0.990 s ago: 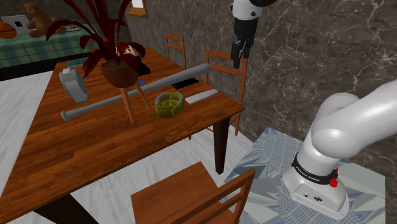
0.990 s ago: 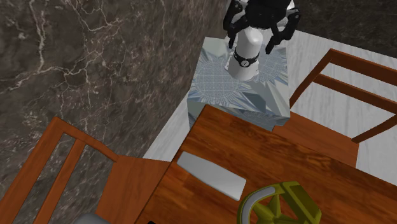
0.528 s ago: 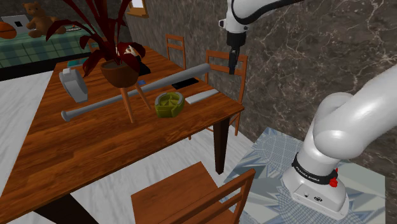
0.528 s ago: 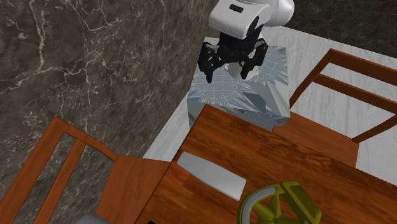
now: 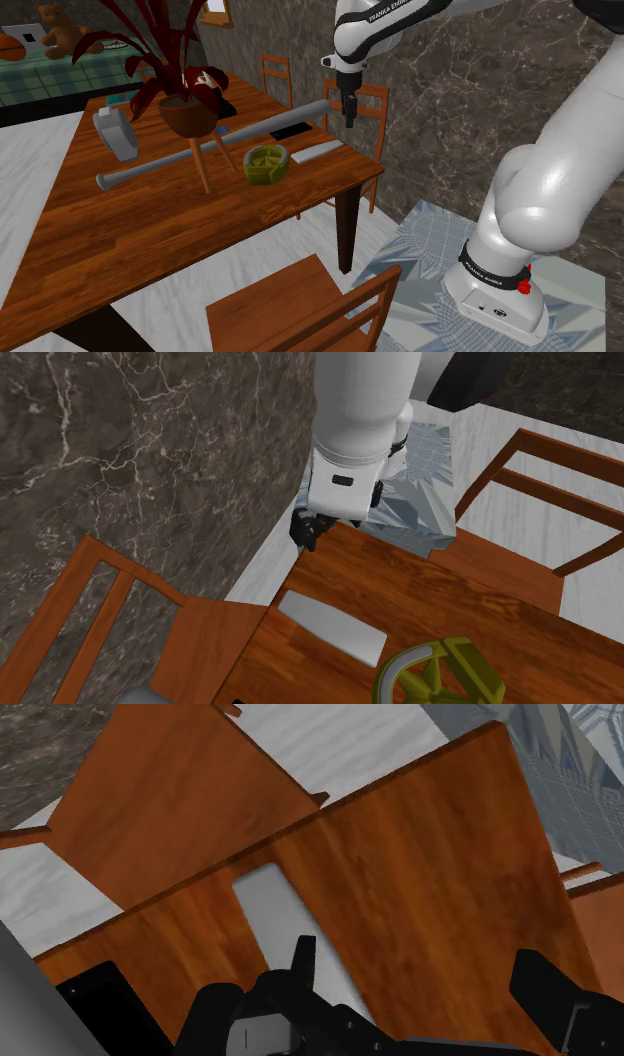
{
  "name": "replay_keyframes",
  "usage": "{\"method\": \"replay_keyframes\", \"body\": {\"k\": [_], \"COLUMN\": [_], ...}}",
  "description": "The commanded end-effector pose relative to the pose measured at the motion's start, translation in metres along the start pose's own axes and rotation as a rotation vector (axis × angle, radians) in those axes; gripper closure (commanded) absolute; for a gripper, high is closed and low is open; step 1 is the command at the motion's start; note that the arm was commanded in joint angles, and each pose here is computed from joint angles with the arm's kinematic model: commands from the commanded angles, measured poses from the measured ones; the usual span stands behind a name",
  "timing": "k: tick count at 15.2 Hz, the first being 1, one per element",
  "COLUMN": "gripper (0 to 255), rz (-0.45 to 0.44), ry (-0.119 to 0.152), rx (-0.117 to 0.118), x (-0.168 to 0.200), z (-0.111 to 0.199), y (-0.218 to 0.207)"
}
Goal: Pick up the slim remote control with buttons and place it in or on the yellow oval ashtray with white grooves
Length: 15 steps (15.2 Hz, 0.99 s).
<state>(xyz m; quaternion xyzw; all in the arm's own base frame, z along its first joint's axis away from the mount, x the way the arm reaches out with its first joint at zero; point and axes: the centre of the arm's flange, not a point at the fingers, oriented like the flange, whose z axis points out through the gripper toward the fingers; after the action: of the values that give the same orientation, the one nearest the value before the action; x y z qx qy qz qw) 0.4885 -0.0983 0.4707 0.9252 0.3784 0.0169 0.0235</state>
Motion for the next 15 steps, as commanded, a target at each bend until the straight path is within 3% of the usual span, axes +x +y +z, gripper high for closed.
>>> {"method": "replay_keyframes", "body": {"k": [1, 11, 15], "gripper": [0, 0, 0], "rz": [-0.093, -0.517, -0.517], "ry": [0.001, 0.007, 0.007], "rx": [0.011, 0.068, 0.068], "x": [0.011, 0.094, 0.094], "z": [0.02, 0.109, 0.13], "y": [0.017, 0.071, 0.07]}}
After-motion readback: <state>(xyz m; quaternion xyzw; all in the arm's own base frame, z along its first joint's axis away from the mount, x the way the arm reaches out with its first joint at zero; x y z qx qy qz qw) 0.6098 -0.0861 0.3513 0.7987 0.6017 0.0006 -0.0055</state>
